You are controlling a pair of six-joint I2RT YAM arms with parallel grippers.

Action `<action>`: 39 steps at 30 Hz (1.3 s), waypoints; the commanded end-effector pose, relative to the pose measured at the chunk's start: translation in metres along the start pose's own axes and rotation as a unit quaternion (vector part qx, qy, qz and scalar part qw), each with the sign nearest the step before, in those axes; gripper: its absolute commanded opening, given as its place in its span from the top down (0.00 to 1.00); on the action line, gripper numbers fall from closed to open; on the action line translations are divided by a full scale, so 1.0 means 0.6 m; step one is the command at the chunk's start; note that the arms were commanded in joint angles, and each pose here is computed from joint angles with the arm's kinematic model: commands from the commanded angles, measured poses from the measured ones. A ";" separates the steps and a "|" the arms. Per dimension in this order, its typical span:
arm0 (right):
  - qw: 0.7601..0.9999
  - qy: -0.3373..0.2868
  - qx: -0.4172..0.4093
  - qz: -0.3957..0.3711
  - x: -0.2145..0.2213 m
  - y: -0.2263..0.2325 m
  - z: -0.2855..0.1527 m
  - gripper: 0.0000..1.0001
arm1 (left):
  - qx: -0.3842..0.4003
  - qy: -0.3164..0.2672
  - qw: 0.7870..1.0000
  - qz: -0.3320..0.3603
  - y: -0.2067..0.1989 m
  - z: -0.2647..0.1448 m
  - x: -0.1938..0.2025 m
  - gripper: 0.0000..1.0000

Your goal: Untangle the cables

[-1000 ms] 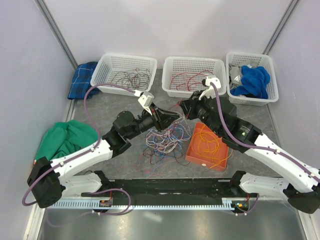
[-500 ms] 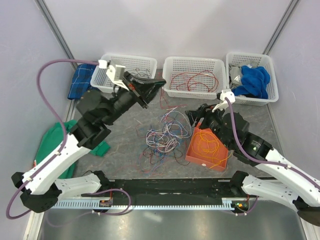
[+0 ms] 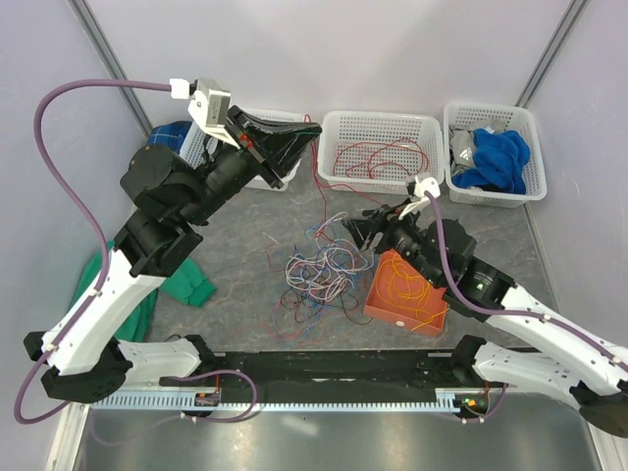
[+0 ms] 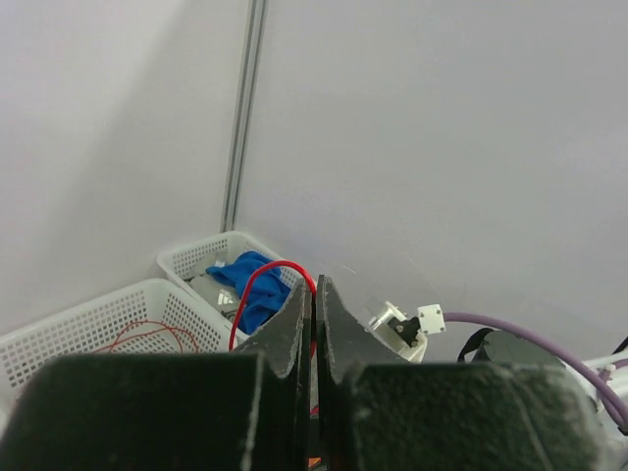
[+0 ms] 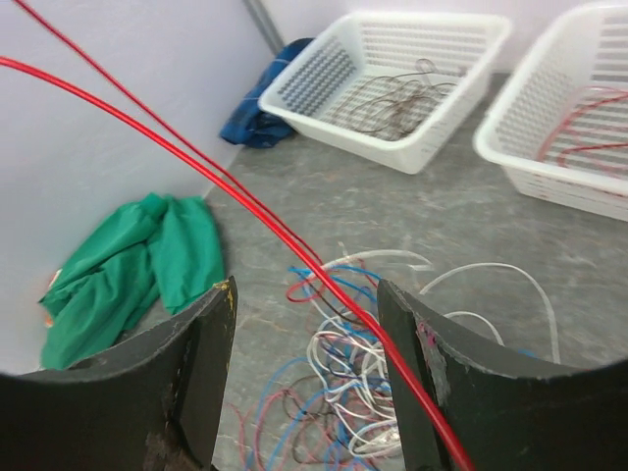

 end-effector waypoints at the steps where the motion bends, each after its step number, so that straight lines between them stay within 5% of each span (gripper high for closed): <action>1: 0.997 -0.009 -0.077 0.008 0.002 0.049 0.034 0.33 | 0.012 -0.006 1.000 0.023 -0.007 -0.002 -0.020 0.98; 10: 0.997 -0.007 -0.079 -0.024 0.026 0.061 0.121 0.34 | 0.014 0.001 1.000 0.013 -0.009 -0.006 -0.013 0.98; 13: 0.998 -0.028 -0.048 -0.031 0.019 0.050 0.150 0.41 | 0.016 0.003 1.000 0.009 -0.010 -0.010 -0.011 0.98; 16: 0.997 -0.044 -0.027 -0.051 0.005 0.044 0.168 0.59 | 0.012 0.009 1.000 0.007 -0.008 -0.017 0.000 0.98; 17: 0.997 -0.054 -0.022 -0.054 -0.006 0.046 0.168 0.83 | 0.009 0.011 1.000 0.007 -0.007 -0.024 0.004 0.98; 18: 0.997 -0.056 -0.020 -0.054 -0.010 0.045 0.169 0.94 | 0.003 0.011 1.000 0.007 -0.003 -0.027 0.005 0.98; 23: 0.996 -0.076 -0.019 -0.050 -0.065 0.065 0.139 1.00 | -0.042 0.035 0.998 -0.016 0.019 -0.073 0.061 0.98; 24: 0.995 -0.081 -0.019 -0.053 -0.082 0.072 0.130 1.00 | -0.079 0.027 0.996 -0.025 0.038 -0.081 0.071 0.91; 25: 0.995 -0.083 -0.017 -0.054 -0.096 0.078 0.124 1.00 | -0.098 0.028 0.994 -0.044 0.047 -0.092 0.088 0.63; 27: 0.994 -0.090 -0.011 -0.060 -0.142 0.095 0.106 1.00 | -0.159 0.033 0.985 -0.055 0.081 -0.126 0.141 0.37; 28: 0.994 -0.095 -0.006 -0.061 -0.187 0.113 0.085 1.00 | -0.186 0.053 0.979 -0.069 0.096 -0.149 0.200 0.01; 35: 0.993 -0.110 -0.021 -0.048 -0.281 0.164 0.039 1.00 | -0.136 0.060 0.983 -0.112 0.078 -0.177 0.321 0.00; 39: 0.993 -0.107 -0.047 -0.026 -0.307 0.192 0.021 1.00 | -0.098 0.009 0.988 -0.122 0.069 -0.186 0.356 0.00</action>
Point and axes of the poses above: each gripper's point midway between its finger pads, its own z axis out along the fingers, its own y axis along the line the jaws close on, x = y × z, the point moved 2 cm from there along -z, back along the fingers, and after that the axes turned 7 degrees about z, right-handed, at the moved point
